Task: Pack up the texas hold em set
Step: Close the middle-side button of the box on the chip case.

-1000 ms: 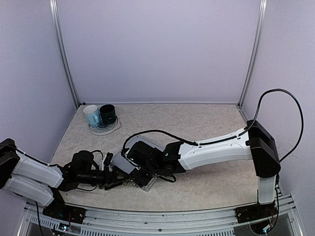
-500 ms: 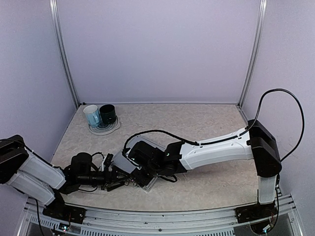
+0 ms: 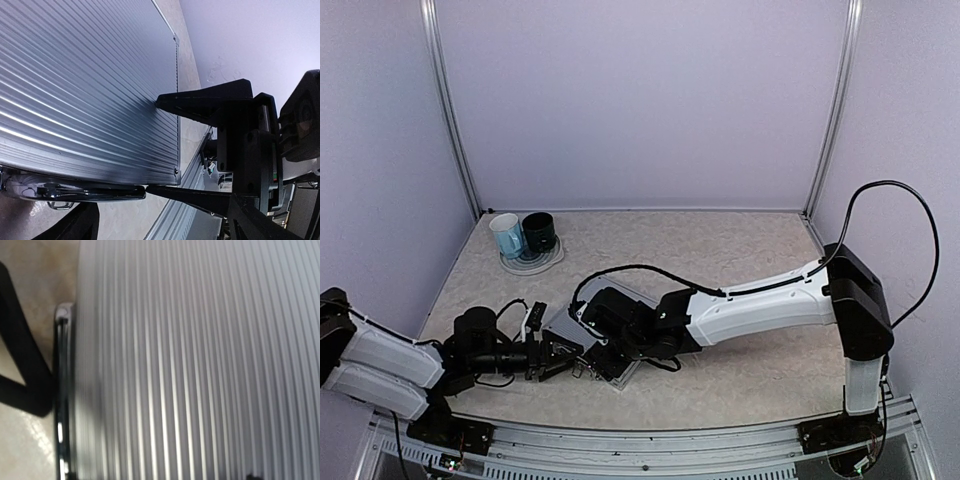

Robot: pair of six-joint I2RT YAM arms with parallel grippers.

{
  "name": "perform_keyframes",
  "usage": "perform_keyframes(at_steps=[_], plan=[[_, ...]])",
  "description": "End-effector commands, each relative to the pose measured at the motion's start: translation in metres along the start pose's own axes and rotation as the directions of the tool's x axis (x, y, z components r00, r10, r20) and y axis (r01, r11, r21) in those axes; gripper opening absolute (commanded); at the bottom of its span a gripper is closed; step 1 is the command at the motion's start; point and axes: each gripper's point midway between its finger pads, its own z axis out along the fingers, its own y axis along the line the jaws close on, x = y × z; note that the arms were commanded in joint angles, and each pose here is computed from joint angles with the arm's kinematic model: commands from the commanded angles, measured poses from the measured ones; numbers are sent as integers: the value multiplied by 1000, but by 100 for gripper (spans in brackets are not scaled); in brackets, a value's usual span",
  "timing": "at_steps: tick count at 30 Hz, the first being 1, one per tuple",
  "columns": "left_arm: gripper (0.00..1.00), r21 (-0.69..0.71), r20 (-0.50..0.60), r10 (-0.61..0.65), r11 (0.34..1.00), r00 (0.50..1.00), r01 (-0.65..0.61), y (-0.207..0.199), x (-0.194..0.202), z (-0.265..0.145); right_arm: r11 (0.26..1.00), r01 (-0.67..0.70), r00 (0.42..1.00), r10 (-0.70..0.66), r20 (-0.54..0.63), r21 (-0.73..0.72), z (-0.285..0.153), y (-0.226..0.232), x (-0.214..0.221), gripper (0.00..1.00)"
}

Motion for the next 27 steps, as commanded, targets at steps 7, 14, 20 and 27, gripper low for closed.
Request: perform_keyframes(at_steps=[7, 14, 20, 27], plan=[[89, -231, 98, 122, 968, 988, -97, 26, -15, -28, 1000, -14, 998, 14, -62, 14, -12, -8, 30, 81], [89, -243, 76, 108, 966, 991, -87, 31, -13, -26, 1000, 14, 1000, -14, -18, 14, -24, 5, 18, 85], [91, -254, 62, 87, 965, 994, -69, 35, -8, -26, 994, 82, 995, -77, -58, 78, -7, 13, 20, 89], [91, -266, 86, 81, 962, 993, -56, 38, -12, -31, 987, 124, 991, -119, -61, 97, 8, 18, 15, 89]])
